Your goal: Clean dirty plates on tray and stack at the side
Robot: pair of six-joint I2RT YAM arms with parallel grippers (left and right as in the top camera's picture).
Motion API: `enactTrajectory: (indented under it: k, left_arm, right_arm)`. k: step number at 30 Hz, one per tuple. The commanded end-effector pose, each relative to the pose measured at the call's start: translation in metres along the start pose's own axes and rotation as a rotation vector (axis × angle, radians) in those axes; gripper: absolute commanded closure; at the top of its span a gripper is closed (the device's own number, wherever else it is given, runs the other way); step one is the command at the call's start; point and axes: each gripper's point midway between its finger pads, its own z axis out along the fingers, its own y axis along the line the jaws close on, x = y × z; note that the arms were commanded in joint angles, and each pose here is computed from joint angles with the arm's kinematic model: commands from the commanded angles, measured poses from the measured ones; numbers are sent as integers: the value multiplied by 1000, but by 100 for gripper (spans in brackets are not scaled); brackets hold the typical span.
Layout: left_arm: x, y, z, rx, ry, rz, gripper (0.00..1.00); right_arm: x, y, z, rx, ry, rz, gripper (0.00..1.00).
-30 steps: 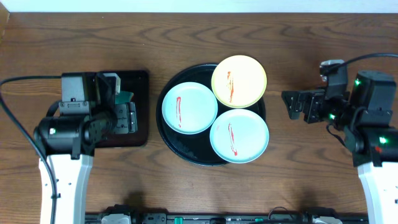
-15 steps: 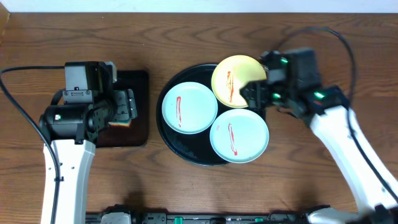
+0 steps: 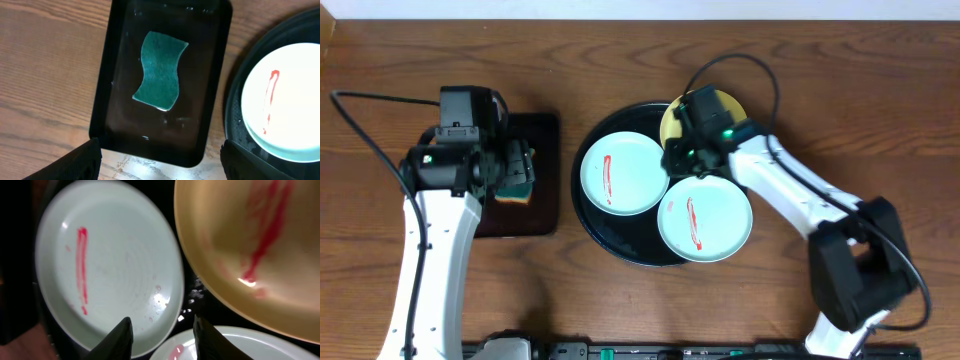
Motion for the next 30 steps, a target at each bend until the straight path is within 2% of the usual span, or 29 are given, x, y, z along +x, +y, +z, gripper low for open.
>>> enactTrajectory:
  k: [1, 8, 17, 23, 30]
  left_arm:
    - [-7, 3, 1, -23, -4, -16, 23]
    - [-7, 1, 15, -28, 28, -11, 23]
    - [-6, 0, 22, -32, 46, -8, 23]
    - [-9, 0, 22, -30, 37, -10, 23]
    - [-9, 0, 22, -30, 35, -10, 23]
  right_arm:
    - [5, 2, 17, 60, -3, 29, 63]
    - [5, -9, 44, 157, -39, 42, 67]
    - [1, -11, 44, 174, -57, 39, 66]
    - [-10, 5, 30, 136, -58, -6, 66]
    - [-14, 5, 8, 203, -29, -6, 65]
